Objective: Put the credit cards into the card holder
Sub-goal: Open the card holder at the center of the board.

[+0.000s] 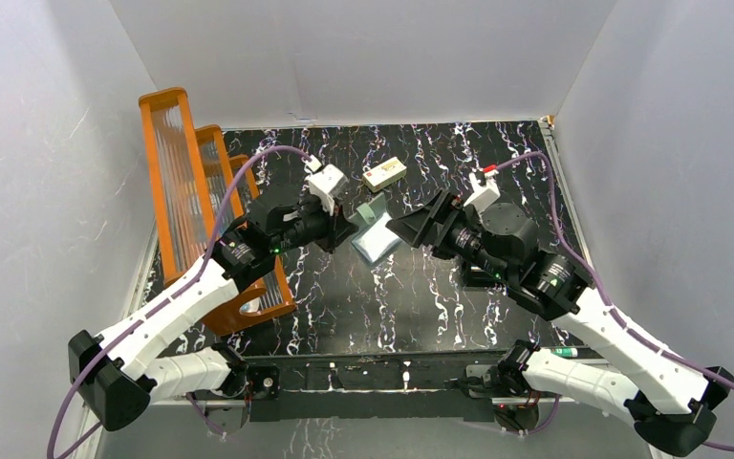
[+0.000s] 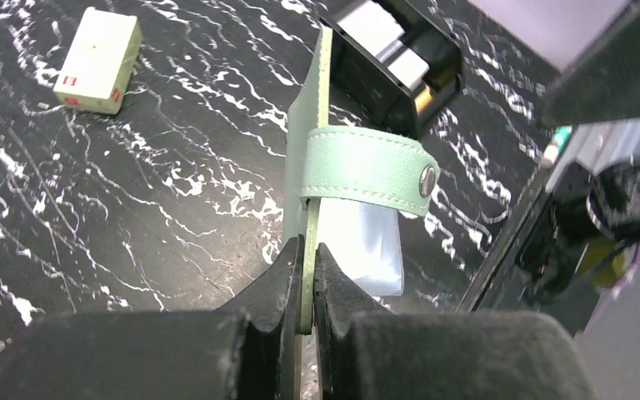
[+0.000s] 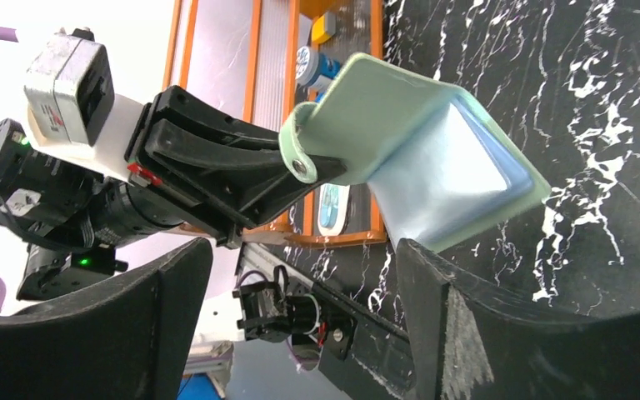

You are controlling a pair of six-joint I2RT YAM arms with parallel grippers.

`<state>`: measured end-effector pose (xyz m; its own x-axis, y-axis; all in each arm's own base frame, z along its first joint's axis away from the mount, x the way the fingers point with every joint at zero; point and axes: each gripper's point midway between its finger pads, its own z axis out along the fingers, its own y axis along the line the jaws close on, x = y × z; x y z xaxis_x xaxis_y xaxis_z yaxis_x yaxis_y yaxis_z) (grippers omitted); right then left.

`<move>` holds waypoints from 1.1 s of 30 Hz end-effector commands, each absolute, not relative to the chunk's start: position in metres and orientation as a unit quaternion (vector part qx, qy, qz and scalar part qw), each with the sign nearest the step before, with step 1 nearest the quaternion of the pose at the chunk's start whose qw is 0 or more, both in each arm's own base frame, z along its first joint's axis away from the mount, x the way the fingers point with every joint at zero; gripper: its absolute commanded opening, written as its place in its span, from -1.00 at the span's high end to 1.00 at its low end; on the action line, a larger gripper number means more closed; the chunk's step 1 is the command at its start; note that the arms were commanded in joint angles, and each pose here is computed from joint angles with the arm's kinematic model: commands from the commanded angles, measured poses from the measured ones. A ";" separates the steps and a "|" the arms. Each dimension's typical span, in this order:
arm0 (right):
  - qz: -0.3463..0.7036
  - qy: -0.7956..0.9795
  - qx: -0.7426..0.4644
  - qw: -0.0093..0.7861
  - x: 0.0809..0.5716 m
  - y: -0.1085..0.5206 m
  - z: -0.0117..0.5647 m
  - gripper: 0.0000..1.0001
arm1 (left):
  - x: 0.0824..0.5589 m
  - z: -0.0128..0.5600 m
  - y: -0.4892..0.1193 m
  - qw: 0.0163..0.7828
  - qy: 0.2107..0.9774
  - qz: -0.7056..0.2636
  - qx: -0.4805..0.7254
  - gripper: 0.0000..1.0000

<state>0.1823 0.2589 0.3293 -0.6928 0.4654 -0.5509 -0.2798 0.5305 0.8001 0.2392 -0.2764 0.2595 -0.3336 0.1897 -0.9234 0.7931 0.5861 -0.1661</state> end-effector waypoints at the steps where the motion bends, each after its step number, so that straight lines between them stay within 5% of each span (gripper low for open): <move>1: 0.462 0.779 0.089 0.415 0.194 0.246 0.328 -0.85 | 0.255 0.314 -0.267 0.533 0.748 -0.353 0.179 1.00; 9: 0.504 0.760 0.103 0.398 0.193 0.260 0.325 -0.95 | 0.242 0.348 -0.278 0.533 0.705 -0.451 0.122 1.00; 18: 0.561 0.726 0.108 0.383 0.192 0.276 0.338 -0.80 | 0.231 0.356 -0.285 0.515 0.691 -0.492 0.120 1.00; 30: 0.510 0.758 0.048 0.404 0.187 0.269 0.323 -0.50 | 0.229 0.351 -0.285 0.503 0.703 -0.488 0.121 1.00; 33: 0.528 0.747 0.059 0.399 0.188 0.273 0.332 -0.70 | 0.227 0.350 -0.285 0.502 0.699 -0.494 0.123 1.00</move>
